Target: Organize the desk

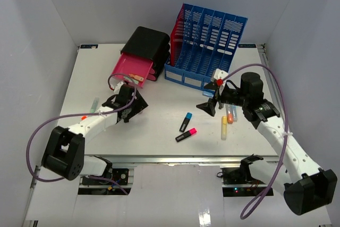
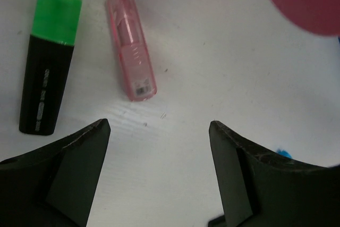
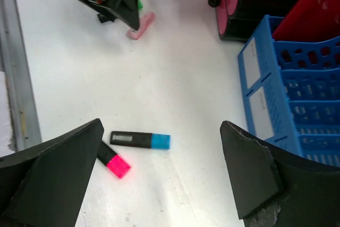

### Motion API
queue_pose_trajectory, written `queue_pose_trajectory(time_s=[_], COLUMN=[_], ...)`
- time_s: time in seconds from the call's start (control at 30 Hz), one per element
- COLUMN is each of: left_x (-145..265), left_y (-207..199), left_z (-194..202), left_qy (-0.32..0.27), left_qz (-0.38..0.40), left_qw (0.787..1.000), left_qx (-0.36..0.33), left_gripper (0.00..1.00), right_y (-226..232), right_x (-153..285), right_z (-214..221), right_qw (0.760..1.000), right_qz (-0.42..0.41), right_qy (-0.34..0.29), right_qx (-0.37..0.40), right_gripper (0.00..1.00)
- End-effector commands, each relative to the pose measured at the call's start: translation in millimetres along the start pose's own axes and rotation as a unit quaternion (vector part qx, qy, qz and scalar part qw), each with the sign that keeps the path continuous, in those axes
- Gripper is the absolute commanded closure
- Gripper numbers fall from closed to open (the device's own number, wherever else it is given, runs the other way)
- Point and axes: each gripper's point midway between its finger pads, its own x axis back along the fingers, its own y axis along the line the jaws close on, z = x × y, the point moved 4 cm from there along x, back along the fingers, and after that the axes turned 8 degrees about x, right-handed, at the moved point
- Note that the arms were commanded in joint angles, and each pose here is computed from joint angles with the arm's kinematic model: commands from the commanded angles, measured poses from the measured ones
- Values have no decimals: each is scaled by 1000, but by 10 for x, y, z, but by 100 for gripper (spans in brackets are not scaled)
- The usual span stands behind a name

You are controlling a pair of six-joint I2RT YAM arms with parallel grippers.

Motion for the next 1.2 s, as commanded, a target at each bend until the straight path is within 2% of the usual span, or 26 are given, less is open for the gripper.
queue_pose_trajectory(time_s=[0.0,0.1,0.23,0.53,0.93,1.1,1.17], left_x=[-62,-153,-191,-251,-493,-554,-573], left_y=[-124,-144,-75,63,97,117,132], left_z=[-205,-124,-19,4,35,56,73], left_qy=[-64,-69,-75,-106,-118,-116,-113], left_qz=[-56,-81,-107,-140,-155,-160,-162], left_qw=[996,993,990,983,979,978,978], left_qx=[-32,-49,-52,-48,-63,-67,-68], left_gripper=[16,21,22,24,28,34,39], right_y=[52,31,92,95,95,90,88], right_x=[291,416,517,668,728,732,740], right_z=[-124,-26,109,221,304,327,331], right_qw=[998,997,996,994,993,992,992], right_qz=[12,20,17,42,52,55,58], right_qy=[-62,-68,-78,-98,-101,-100,-100], right_qx=[12,-19,-43,-40,-44,-45,-44], right_gripper=[2,2,2,2,2,2,2])
